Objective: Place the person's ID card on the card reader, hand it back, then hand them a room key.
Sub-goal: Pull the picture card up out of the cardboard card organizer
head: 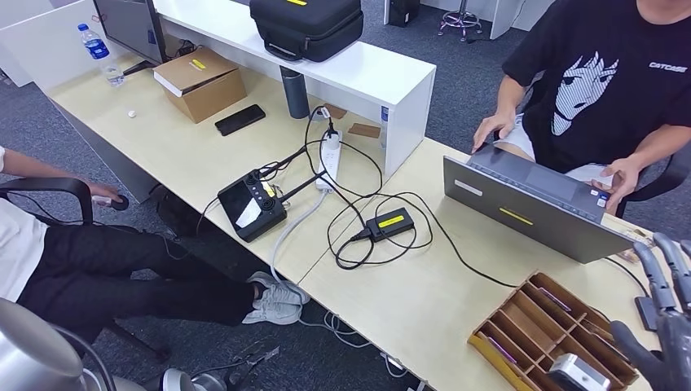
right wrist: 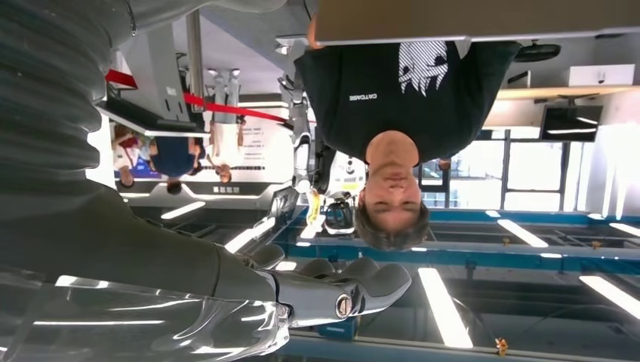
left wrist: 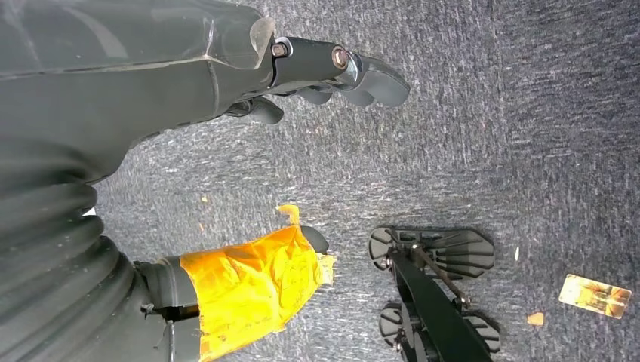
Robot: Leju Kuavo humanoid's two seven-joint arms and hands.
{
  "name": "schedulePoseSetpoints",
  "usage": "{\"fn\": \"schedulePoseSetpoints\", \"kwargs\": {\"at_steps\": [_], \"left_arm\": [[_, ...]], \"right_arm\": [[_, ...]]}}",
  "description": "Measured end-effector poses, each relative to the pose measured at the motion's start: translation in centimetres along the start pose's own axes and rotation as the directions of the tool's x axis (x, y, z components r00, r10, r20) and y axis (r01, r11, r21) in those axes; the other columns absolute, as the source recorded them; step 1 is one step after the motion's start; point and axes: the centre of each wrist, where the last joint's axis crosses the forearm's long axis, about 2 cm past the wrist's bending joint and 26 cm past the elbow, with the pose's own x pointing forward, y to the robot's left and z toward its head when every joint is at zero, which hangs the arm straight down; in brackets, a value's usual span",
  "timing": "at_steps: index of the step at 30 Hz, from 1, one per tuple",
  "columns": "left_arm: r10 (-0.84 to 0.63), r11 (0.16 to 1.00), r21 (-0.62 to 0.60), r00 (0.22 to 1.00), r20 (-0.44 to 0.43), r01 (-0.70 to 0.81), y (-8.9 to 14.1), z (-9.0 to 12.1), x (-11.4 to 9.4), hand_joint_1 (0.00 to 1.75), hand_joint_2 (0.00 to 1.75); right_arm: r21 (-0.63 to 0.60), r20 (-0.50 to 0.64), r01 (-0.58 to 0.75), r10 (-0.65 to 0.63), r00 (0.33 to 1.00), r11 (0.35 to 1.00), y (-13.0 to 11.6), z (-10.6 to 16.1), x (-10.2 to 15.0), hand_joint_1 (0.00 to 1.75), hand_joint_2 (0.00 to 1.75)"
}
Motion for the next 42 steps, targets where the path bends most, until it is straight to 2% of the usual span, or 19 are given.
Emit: {"fn": "schedulePoseSetpoints", "kwargs": {"at_steps": [10,15,20,26,27,30,31,36,42], "left_arm": [[0.016,1.000,0.005,1.000,0.003,-0.016,0.0,0.0,-0.1,0.00,1.75],[0.069,0.997,0.024,0.996,0.058,-0.070,0.2,0.0,-0.1,0.00,1.75],[0.106,0.993,0.036,0.988,0.109,-0.110,0.5,0.0,-0.1,0.00,1.75],[0.121,0.992,0.034,0.987,0.106,-0.125,-0.2,0.0,-0.1,0.00,1.75],[0.121,0.992,0.029,0.988,0.100,-0.125,-0.5,0.0,-0.1,0.00,1.31],[0.119,0.993,0.013,0.989,0.090,-0.121,-1.3,0.0,0.0,0.00,1.31],[0.118,0.993,0.007,0.989,0.089,-0.120,-1.5,0.0,0.0,0.00,1.75],[0.098,0.995,-0.013,0.994,0.053,-0.097,-2.3,0.0,-0.1,0.00,1.75],[0.070,0.997,-0.020,0.998,0.000,-0.070,-2.4,0.1,-0.4,0.00,1.75]], "right_arm": [[0.008,0.007,-0.004,0.004,1.000,1.000,0.1,0.1,0.0,0.00,1.75],[0.014,0.002,0.009,-0.009,1.000,1.000,0.3,0.5,0.0,0.00,1.75],[0.016,-0.017,0.056,-0.056,0.998,0.998,1.4,2.5,1.0,0.00,1.75],[0.029,-0.051,0.151,-0.149,0.987,0.988,3.0,5.4,2.3,0.00,1.75],[0.031,-0.053,0.169,-0.167,0.984,0.985,3.2,5.9,2.5,0.00,1.75],[0.029,-0.060,0.201,-0.199,0.978,0.979,3.8,7.3,2.8,0.00,1.75],[0.031,-0.064,0.205,-0.203,0.977,0.978,3.9,7.7,2.9,0.00,1.75],[0.073,-0.109,0.181,-0.173,0.979,0.981,4.5,9.1,2.8,0.00,1.75],[0.144,-0.179,0.167,-0.140,0.974,0.975,5.3,8.7,1.9,0.00,1.75]]}}
